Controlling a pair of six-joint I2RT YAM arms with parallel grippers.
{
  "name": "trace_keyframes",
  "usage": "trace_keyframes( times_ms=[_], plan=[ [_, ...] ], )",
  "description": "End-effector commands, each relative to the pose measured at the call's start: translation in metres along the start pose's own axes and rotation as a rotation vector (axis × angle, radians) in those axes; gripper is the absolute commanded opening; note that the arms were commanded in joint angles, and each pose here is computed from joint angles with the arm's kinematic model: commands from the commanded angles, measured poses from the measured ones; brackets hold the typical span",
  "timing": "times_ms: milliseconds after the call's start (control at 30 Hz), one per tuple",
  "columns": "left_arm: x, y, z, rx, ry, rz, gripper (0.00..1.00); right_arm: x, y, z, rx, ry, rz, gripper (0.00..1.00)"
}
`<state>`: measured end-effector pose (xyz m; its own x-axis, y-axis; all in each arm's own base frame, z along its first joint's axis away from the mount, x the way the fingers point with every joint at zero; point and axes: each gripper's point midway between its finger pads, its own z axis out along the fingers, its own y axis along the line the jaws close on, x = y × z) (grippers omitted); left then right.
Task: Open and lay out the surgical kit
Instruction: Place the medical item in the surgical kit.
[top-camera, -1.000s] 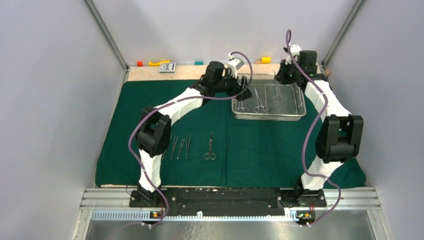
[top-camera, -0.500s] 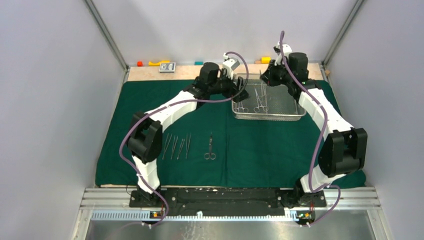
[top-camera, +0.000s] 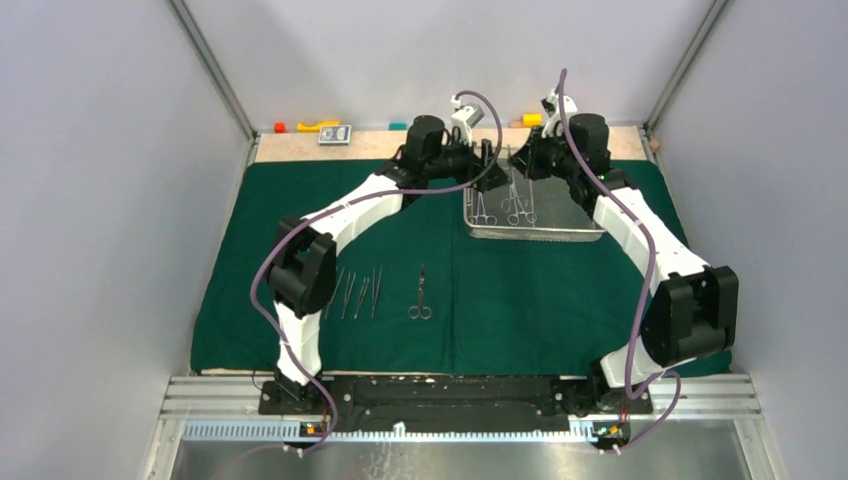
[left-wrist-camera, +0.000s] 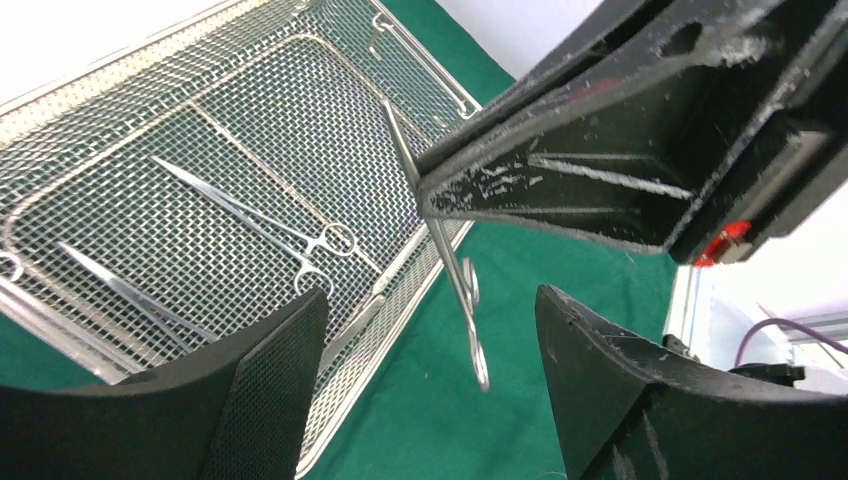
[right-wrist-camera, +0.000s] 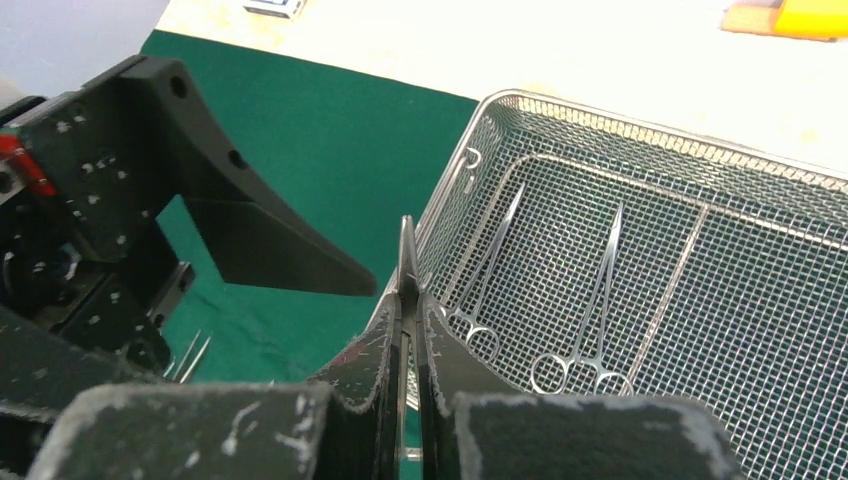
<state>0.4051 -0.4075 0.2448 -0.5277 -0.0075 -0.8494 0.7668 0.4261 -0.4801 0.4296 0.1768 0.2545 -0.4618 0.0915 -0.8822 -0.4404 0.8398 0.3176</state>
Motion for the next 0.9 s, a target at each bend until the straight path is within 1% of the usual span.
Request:
trace_keyframes(
  times_ms=[0, 167, 433, 600, 867],
  plan=[
    [-0.014, -0.015, 0.015, 0.093, -0.019, -0.057, 0.80, -0.023, 0.014, -0.010, -0.027, -0.085, 0.002, 0.00],
    [-0.009, -0.009, 0.024, 0.100, -0.006, -0.084, 0.78, -0.023, 0.016, -0.010, -0.031, -0.087, 0.011, 0.00],
    [-0.006, -0.012, 0.035, 0.138, 0.007, -0.113, 0.66, -0.021, 0.015, -0.008, -0.029, -0.084, 0.021, 0.00],
    [-0.003, -0.018, 0.041, 0.174, 0.016, -0.134, 0.49, -0.021, 0.015, -0.008, -0.023, -0.088, 0.017, 0.00],
    [0.002, -0.023, 0.040, 0.198, 0.031, -0.146, 0.20, -0.023, 0.014, -0.011, -0.015, -0.096, 0.005, 0.00]
  ],
)
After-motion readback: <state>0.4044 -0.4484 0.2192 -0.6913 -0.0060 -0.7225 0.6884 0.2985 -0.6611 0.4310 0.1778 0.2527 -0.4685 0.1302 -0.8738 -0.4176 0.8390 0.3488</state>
